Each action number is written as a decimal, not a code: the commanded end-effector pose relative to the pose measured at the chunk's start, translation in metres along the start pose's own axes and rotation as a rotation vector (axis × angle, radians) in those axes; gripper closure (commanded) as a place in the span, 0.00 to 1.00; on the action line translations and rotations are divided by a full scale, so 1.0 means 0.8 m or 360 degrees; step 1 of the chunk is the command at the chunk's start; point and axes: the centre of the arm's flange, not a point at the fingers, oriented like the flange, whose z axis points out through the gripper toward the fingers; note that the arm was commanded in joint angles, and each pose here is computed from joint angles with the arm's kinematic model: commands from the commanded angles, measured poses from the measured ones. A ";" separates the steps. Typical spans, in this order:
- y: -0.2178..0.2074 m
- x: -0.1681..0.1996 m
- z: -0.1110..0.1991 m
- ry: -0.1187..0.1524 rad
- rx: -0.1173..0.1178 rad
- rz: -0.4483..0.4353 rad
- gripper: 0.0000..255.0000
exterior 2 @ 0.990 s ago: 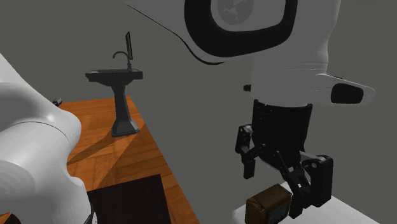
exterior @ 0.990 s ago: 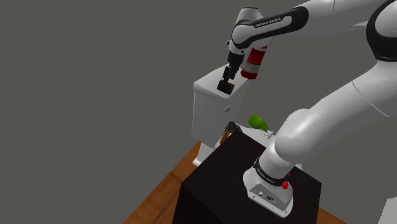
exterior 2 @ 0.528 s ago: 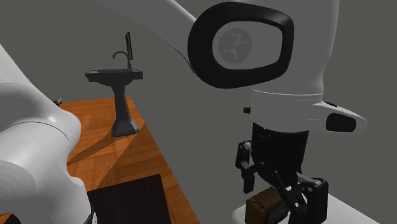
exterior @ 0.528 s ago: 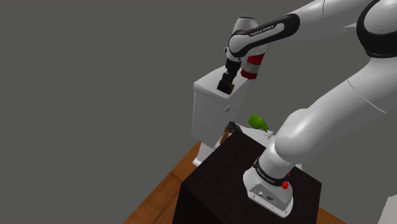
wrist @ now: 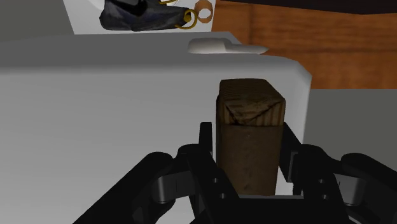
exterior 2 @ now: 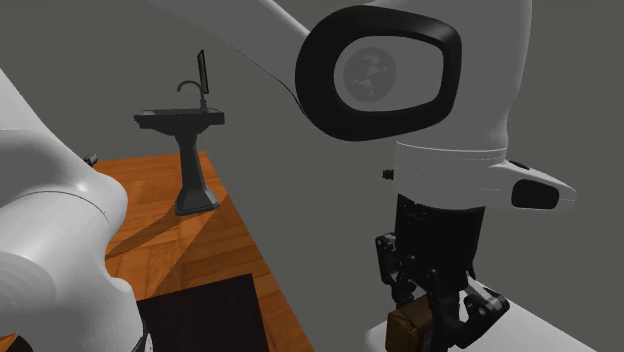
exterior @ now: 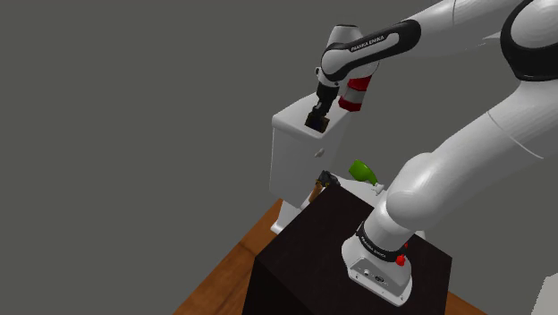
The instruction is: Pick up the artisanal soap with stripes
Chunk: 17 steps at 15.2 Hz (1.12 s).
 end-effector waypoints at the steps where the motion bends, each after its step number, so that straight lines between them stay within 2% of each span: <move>1: 0.000 0.000 0.000 0.0000 0.0000 0.0000 1.00; 17: 0.004 -0.003 -0.098 0.0000 0.0000 0.0000 1.00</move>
